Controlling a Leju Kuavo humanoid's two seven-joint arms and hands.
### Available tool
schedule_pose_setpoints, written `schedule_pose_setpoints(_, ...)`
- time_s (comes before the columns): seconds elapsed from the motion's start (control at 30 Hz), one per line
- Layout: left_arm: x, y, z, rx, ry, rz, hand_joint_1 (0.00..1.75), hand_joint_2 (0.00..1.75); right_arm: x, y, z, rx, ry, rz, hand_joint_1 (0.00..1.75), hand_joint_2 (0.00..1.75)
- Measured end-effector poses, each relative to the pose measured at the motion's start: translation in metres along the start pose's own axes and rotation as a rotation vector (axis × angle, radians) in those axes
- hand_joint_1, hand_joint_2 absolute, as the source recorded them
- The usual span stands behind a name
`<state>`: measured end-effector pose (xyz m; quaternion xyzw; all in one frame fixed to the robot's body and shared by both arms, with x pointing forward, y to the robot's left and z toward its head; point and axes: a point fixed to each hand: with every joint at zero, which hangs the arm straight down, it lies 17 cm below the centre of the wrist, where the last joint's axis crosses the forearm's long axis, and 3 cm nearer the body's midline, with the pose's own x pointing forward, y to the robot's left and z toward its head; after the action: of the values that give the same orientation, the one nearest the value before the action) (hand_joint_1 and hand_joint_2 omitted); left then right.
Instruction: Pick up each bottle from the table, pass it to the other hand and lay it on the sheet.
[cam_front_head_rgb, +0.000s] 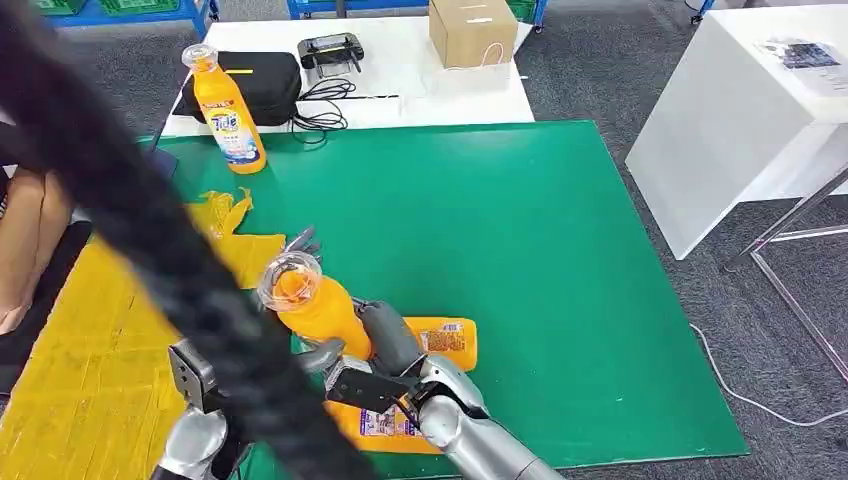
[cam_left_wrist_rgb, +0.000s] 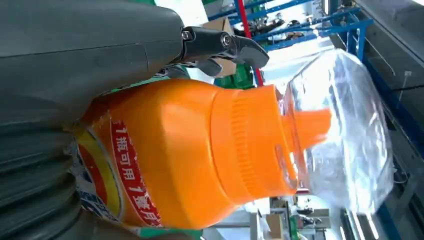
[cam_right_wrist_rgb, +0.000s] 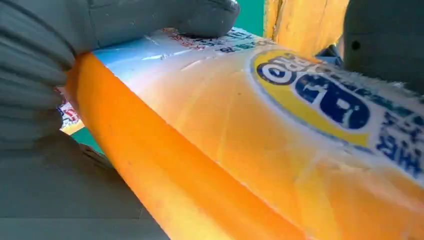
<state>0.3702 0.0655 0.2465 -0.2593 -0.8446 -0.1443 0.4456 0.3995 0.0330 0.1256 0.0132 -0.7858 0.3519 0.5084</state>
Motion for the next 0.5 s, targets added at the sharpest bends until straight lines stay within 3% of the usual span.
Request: schedule_pose_setpoints(0.5,0.000,-0.009,-0.006,-0.012,-0.007,-0.025,1.75,1.75,0.008,-0.010,-0.003,-0.038,-0.020,0.004,1.75,1.75)
